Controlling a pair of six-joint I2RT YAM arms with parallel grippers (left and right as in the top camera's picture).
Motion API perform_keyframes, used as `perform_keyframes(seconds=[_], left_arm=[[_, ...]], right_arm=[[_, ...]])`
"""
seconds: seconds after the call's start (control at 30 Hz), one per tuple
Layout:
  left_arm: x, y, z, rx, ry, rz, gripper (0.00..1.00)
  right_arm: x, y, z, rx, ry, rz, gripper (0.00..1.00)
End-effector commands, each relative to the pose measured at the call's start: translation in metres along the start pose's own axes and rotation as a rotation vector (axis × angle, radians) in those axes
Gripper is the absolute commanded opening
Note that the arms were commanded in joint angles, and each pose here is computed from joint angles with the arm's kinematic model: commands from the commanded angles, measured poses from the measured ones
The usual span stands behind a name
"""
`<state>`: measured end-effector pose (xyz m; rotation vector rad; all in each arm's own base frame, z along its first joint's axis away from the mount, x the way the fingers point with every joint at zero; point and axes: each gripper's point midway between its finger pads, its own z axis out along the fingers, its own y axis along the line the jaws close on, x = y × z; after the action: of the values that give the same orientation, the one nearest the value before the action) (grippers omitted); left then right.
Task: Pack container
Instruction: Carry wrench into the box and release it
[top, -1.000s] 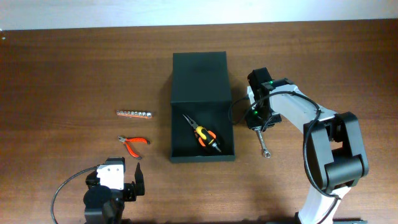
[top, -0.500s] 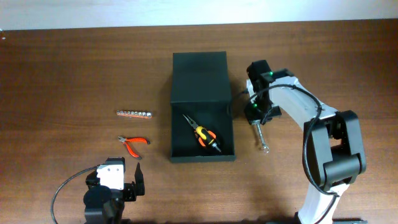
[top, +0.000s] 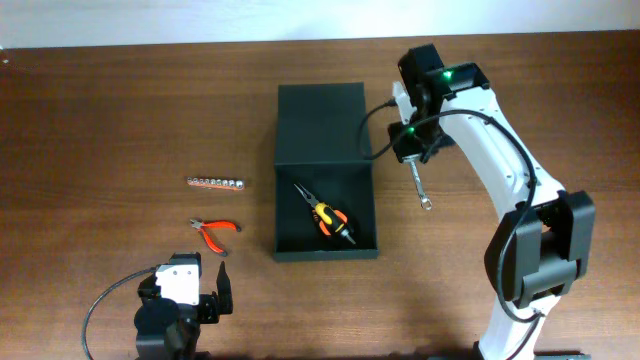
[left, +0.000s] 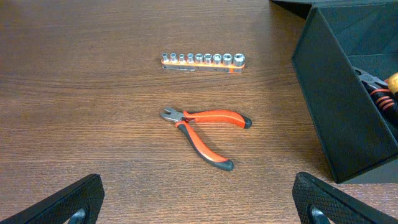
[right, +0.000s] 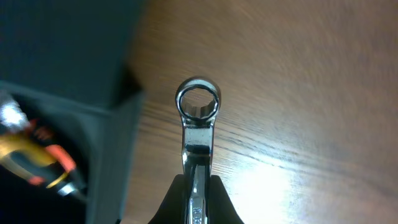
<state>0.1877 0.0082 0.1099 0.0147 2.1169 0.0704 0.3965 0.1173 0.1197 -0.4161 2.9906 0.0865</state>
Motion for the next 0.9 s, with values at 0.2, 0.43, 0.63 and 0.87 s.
perform_keyframes(seconds=[0.2,0.43,0.63,0.87], left_arm=[[0.0,-0.001,0.0,0.004,-0.006,0.017,0.99],[0.0,-0.001,0.0,0.004,-0.006,0.017,0.99],[0.0,-0.001,0.0,0.004,-0.006,0.017,0.99],[0.0,-0.001,0.0,0.004,-0.006,0.017,0.99]], right_arm=[[-0.004,0.111,-0.023,-0.153,-0.072,-0.434,0.04],[-0.003,0.149,-0.019,-0.1,-0.108,-0.553,0.04],[-0.001,0.153,-0.001,-0.104,-0.107,-0.562,0.04],[0.011,0.149,0.038,-0.102,-0.082,-0.56,0.04]])
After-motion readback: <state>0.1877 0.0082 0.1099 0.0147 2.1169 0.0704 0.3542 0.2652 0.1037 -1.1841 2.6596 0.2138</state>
